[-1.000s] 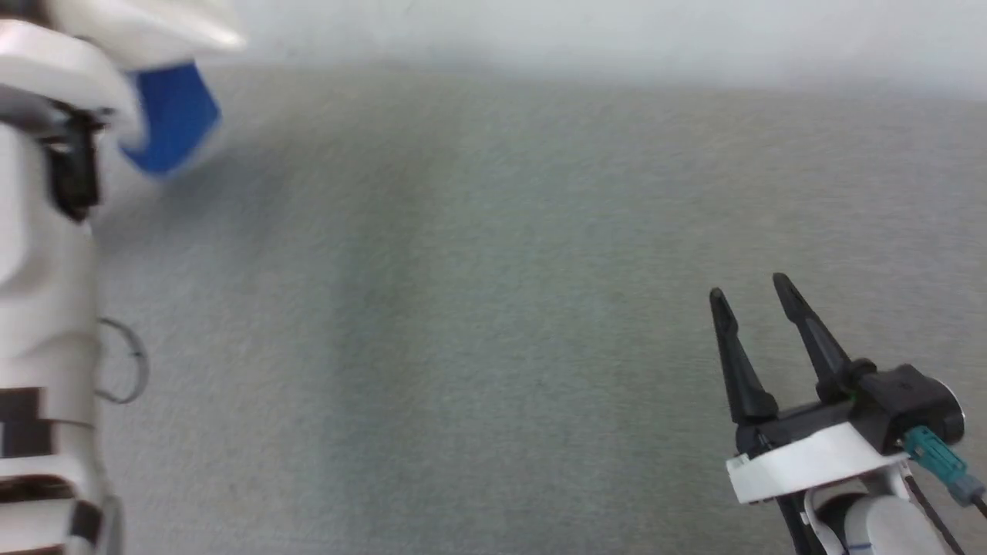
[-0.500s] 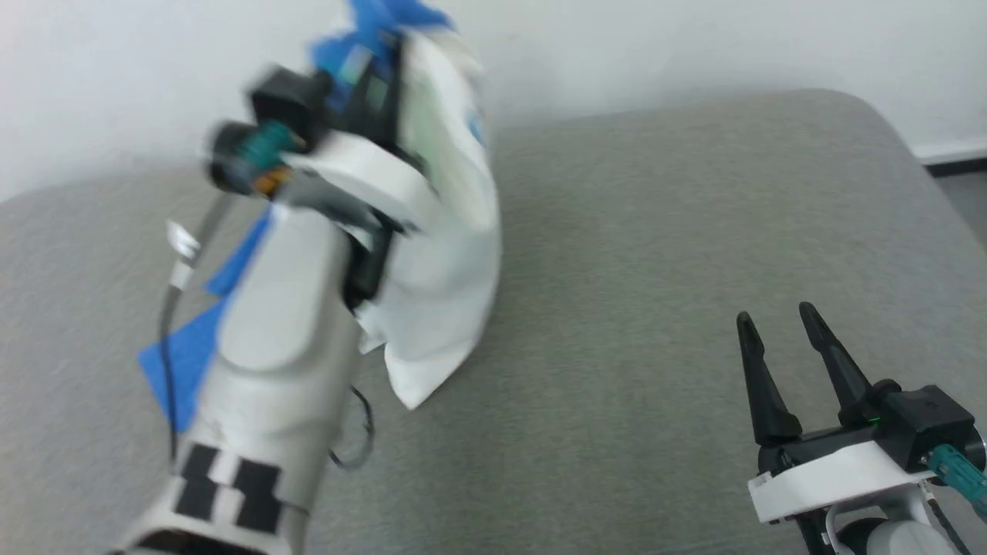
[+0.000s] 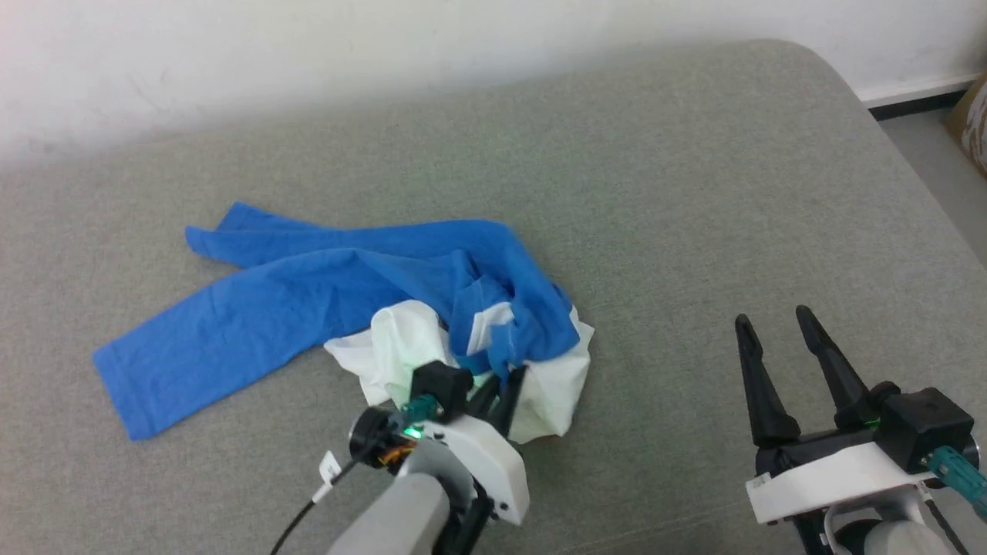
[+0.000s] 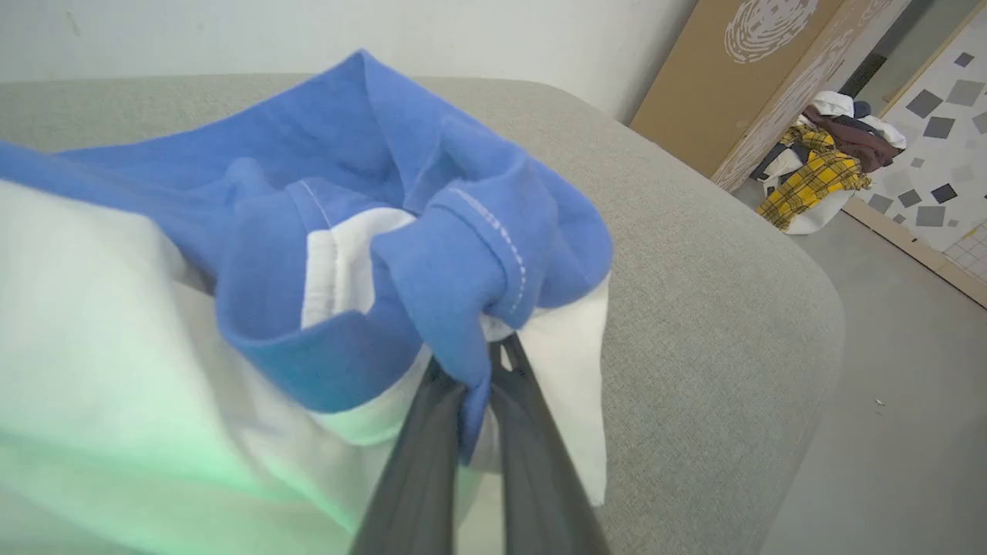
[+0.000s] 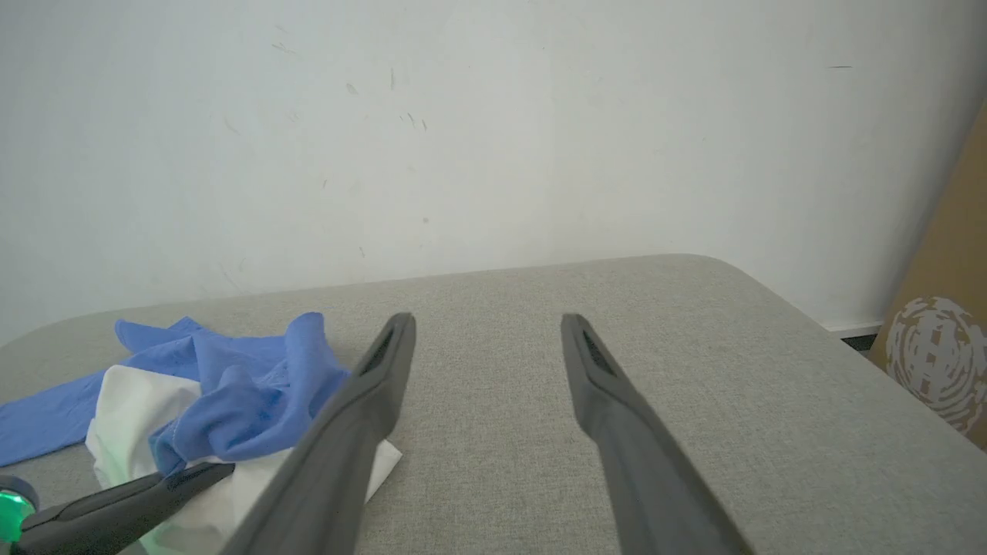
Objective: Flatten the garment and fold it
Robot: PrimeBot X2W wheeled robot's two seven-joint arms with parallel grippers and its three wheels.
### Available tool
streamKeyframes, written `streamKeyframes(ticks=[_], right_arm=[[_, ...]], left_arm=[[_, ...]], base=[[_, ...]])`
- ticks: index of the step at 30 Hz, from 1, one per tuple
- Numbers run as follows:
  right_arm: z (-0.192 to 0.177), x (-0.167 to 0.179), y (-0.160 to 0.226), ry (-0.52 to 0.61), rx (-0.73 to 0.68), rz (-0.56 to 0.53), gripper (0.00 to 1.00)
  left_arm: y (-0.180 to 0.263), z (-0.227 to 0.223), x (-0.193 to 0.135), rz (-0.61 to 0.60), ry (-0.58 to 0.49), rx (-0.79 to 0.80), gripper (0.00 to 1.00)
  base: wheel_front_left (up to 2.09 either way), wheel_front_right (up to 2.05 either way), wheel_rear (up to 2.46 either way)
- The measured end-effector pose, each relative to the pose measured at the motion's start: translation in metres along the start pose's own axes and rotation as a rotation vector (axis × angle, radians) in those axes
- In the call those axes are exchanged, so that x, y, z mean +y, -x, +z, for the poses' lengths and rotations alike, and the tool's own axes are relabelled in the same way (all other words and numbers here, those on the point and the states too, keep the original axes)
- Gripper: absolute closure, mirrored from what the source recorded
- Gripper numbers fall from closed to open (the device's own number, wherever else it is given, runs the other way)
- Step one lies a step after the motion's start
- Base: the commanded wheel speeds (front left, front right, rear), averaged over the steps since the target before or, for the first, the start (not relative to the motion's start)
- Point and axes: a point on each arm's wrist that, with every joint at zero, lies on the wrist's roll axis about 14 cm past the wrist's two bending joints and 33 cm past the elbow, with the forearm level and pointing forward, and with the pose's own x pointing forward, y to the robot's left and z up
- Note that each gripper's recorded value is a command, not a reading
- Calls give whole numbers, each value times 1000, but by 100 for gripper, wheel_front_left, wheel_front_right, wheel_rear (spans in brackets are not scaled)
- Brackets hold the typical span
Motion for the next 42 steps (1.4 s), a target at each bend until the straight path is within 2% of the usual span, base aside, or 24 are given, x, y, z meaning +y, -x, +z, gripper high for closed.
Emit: streamKeyframes(ticks=[1, 5, 10, 13, 18, 24, 30, 38, 42], right_arm=[[-1, 0, -1, 0, 2, -1, 0], [-7, 5, -5, -4, 17, 18, 0], [-2, 13, -8, -3, -1, 46, 0], [2, 17, -8, -4, -11, 60, 0], [7, 23, -3, -5, -19, 78, 0], [11, 33, -1, -7, -29, 112, 0], [12, 43, -2, -8, -29, 146, 0], [3, 51, -9, -4, 10, 169, 0], [-13, 44, -24, 10, 88, 149, 0]], left_arm=[[1, -5, -3, -10, 0, 10, 2], [3, 4, -11, -31, 0, -28, 0], [11, 80, -16, -19, -11, -272, 0], [30, 109, -9, 30, -21, -381, 0], [66, 130, 28, 194, -26, -476, 0], [114, 127, 83, 414, -46, -500, 0], [154, 103, 121, 567, -64, -451, 0], [178, 91, 138, 640, -69, -429, 0], [181, 90, 142, 653, -74, -428, 0]], base=[[0, 0, 0], [0, 0, 0], [0, 0, 0], [0, 0, 0], [0, 0, 0], [0, 0, 0], [0, 0, 0], [0, 0, 0], [0, 0, 0]])
